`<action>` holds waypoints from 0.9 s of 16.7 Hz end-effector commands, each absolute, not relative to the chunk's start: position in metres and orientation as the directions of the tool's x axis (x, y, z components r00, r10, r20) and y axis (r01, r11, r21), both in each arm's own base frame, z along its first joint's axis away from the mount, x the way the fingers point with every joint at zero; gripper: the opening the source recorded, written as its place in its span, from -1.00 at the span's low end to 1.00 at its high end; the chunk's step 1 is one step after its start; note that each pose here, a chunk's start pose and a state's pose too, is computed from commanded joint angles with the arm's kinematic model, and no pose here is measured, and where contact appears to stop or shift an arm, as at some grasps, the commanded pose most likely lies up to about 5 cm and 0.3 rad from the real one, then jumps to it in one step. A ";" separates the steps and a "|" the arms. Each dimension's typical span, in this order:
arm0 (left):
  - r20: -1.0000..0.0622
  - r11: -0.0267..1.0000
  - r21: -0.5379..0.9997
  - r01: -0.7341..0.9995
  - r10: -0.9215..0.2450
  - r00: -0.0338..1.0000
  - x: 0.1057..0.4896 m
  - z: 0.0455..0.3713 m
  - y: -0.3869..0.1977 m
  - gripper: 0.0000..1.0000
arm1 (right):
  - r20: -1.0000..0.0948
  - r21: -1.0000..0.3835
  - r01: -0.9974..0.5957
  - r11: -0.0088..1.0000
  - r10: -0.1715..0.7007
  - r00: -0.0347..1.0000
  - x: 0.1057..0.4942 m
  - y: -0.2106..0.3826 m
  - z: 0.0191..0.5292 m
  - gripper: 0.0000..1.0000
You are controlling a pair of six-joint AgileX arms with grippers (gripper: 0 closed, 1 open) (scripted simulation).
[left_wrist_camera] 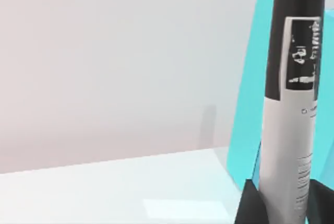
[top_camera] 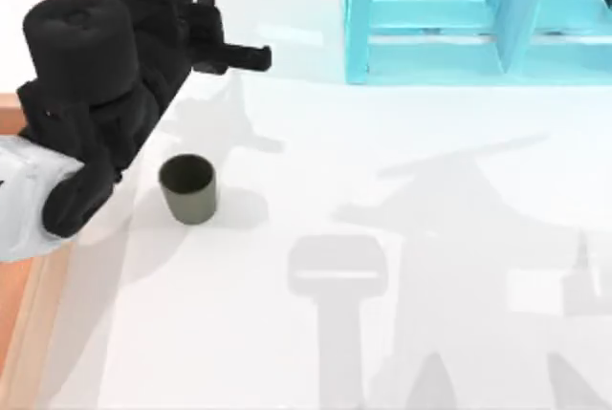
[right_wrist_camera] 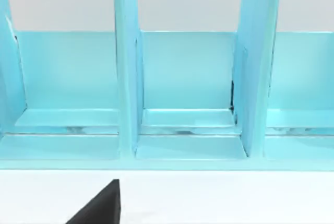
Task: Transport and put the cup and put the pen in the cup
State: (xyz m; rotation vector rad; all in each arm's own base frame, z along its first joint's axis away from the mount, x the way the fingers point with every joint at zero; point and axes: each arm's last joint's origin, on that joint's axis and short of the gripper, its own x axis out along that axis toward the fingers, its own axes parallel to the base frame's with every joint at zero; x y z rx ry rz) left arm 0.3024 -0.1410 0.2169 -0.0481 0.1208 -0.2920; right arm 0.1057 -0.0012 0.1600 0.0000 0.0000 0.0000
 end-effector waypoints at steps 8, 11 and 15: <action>0.125 0.948 -0.012 0.319 -0.315 0.941 0.219 0.190 -0.095 -1.00 | 0.000 0.000 0.000 1.000 0.000 1.000 0.106 -0.001 0.160 1.00; 0.140 0.944 0.000 0.330 -0.326 0.935 0.203 0.183 -0.088 -1.00 | 0.000 0.000 0.000 1.000 0.000 1.000 0.106 -0.001 0.160 1.00; 0.141 0.944 0.002 0.331 -0.328 0.934 0.201 0.182 -0.087 -1.00 | 0.000 0.000 0.000 1.000 0.000 1.000 0.106 -0.001 0.160 1.00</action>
